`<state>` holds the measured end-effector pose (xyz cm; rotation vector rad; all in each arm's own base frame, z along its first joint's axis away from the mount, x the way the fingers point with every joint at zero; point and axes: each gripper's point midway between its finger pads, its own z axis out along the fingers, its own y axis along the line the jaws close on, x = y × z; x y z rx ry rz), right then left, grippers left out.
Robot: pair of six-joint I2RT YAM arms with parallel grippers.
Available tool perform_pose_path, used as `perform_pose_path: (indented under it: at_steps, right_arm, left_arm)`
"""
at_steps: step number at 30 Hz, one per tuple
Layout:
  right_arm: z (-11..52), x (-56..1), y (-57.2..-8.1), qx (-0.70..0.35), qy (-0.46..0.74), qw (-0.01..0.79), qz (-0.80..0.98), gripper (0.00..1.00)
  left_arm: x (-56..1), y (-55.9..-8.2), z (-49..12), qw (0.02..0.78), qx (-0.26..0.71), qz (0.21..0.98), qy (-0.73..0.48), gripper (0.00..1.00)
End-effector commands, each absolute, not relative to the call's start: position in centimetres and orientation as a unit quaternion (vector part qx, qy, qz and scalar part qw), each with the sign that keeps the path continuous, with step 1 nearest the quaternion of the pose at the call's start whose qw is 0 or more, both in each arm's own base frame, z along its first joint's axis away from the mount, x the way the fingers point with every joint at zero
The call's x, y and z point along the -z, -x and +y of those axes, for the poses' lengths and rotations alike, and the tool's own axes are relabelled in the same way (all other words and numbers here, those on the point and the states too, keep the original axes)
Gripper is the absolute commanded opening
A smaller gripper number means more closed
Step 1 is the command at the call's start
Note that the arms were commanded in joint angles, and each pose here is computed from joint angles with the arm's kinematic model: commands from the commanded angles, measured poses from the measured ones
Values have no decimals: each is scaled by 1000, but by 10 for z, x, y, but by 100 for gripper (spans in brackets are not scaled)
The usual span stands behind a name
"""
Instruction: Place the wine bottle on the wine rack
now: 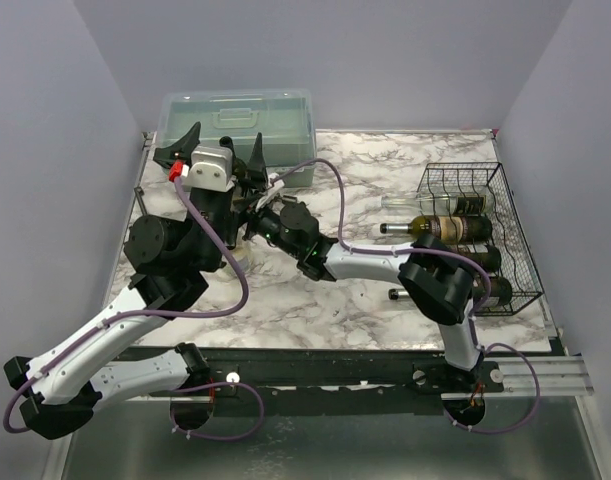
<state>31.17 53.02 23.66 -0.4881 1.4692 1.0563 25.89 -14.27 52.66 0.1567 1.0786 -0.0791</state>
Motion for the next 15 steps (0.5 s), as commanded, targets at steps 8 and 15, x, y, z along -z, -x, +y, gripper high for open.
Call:
perform_pose_path:
  at_steps: [8, 15]
  right_arm:
    - [550, -220, -326, -417, 199, 612, 642, 62]
    - [544, -209, -331, -389, 201, 621, 650, 43]
  left_arm:
    - [-528, -257, -132, 862, 54, 501, -55, 99]
    - [-523, -256, -131, 865, 52, 497, -55, 98]
